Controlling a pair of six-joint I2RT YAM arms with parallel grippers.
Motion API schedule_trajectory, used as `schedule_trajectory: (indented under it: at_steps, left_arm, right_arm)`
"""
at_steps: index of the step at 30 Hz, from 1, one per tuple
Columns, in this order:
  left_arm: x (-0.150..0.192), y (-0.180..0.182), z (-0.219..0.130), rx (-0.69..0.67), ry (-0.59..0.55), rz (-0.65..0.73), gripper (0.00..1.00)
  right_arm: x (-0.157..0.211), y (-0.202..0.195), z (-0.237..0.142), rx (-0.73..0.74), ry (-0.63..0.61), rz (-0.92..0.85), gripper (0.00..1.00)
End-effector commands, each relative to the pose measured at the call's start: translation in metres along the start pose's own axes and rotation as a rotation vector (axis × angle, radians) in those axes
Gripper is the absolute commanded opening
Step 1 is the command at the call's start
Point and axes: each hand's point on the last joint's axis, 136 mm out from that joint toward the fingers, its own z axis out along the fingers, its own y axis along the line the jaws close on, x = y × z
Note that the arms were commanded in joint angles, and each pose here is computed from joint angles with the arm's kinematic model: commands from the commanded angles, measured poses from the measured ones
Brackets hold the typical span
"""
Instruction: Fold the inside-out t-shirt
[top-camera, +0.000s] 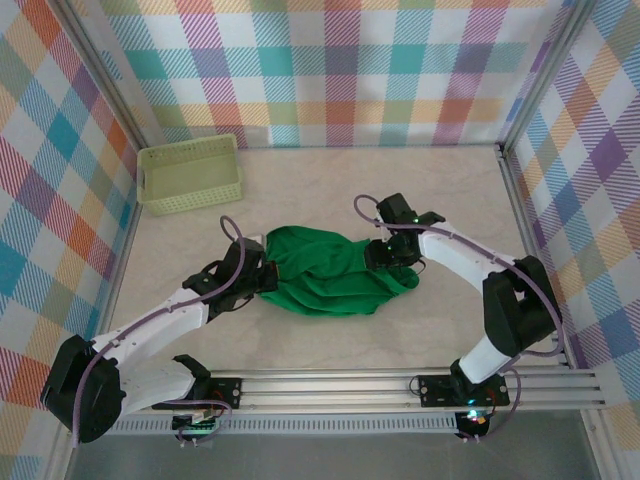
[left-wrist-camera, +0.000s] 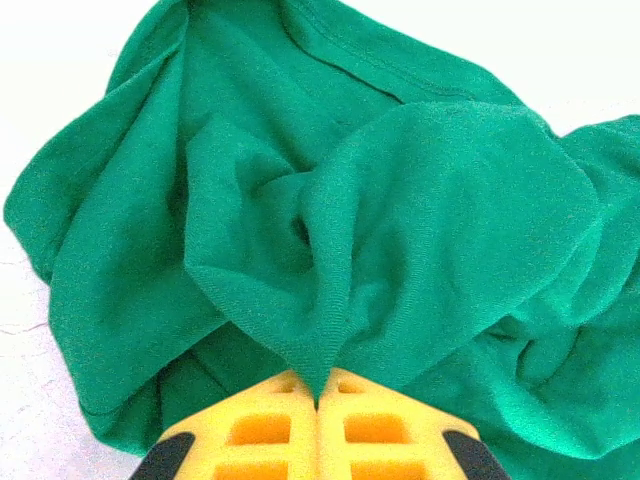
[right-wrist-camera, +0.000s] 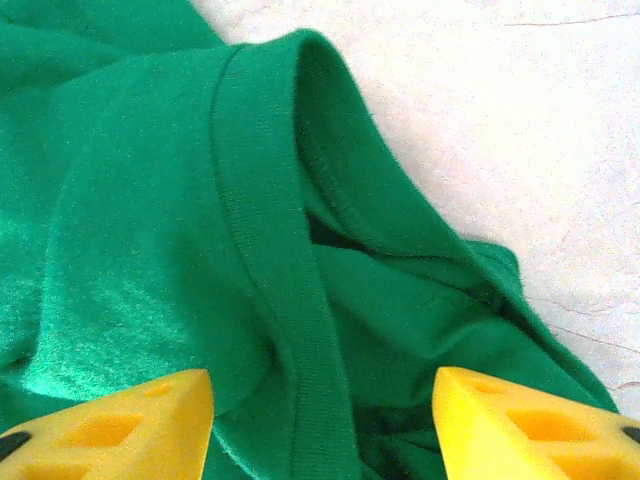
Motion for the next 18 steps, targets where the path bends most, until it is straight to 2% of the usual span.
schedule_trajectory:
  at_steps: [1, 6, 11, 12, 16, 18]
  left_arm:
    - [0.007, 0.007, 0.004, -0.025, 0.009, 0.015, 0.00]
    - [0.005, 0.009, 0.007, -0.055, 0.013, 0.015, 0.00]
    - [0.001, 0.009, 0.008, -0.067, 0.009, 0.013, 0.00]
    - [0.001, 0.009, 0.008, -0.067, 0.009, 0.012, 0.00]
    - [-0.001, 0.010, 0.011, -0.081, 0.008, 0.008, 0.00]
    - [0.001, 0.016, 0.009, -0.125, 0.029, 0.014, 0.00]
  right_arm:
    - [0.012, 0.012, 0.006, -0.071, 0.053, 0.013, 0.61]
    - [0.023, 0.012, 0.018, -0.087, 0.088, 0.037, 0.50]
    - [0.030, 0.008, 0.013, -0.075, 0.084, 0.039, 0.43]
    - [0.031, 0.007, 0.011, -0.074, 0.080, 0.038, 0.39]
    - [0.034, -0.001, 0.001, -0.035, 0.036, 0.033, 0.06]
    - [0.030, -0.004, -0.013, -0.024, -0.008, 0.033, 0.00]
